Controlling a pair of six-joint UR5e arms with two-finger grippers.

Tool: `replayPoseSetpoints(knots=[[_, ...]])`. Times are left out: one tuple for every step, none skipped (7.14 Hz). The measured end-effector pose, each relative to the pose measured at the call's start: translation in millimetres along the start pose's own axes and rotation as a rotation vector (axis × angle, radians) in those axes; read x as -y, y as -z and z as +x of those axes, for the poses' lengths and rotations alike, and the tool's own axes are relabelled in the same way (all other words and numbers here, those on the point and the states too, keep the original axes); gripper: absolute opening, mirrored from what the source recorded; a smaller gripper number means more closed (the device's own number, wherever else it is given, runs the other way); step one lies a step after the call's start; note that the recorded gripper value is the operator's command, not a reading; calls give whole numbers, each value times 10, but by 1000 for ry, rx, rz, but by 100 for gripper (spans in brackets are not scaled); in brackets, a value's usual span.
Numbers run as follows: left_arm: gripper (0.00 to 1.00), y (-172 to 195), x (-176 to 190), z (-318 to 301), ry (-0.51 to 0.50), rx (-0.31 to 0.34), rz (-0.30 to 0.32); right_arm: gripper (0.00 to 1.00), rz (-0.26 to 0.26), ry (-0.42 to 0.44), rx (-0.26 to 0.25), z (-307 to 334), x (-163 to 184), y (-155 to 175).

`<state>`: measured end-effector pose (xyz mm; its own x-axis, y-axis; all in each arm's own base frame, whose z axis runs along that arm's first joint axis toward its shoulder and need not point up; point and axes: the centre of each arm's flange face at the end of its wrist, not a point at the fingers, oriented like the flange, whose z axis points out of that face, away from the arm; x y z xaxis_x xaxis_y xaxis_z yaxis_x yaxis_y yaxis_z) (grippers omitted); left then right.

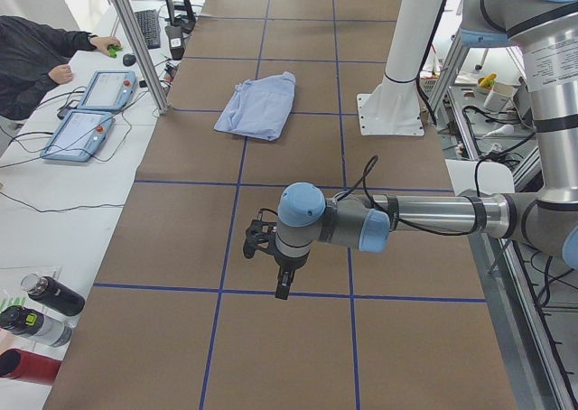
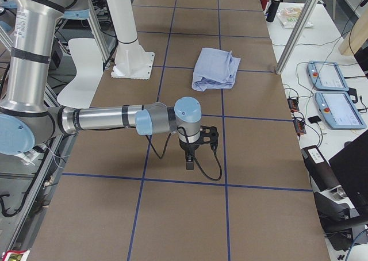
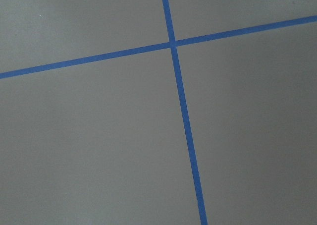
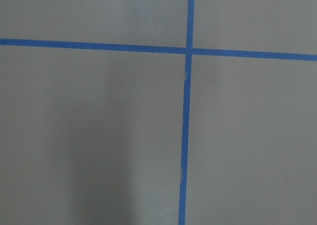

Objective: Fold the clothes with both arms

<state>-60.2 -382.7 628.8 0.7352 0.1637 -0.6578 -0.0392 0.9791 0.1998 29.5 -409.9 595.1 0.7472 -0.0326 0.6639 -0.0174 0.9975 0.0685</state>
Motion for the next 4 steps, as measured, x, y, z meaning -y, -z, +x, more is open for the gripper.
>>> replayPoseSetpoints(knots=[[100, 9, -10, 9, -1, 0, 1, 100, -2, -3, 1, 8, -6, -9], [100, 21, -11, 19, -3, 0, 4, 100, -6, -8, 2, 18, -12, -22], [100, 33, -6, 31, -6, 0, 7, 100, -9, -12, 3, 28, -16, -33], [100, 43, -4, 38, -8, 1, 9, 100, -10, -14, 4, 32, -19, -39]])
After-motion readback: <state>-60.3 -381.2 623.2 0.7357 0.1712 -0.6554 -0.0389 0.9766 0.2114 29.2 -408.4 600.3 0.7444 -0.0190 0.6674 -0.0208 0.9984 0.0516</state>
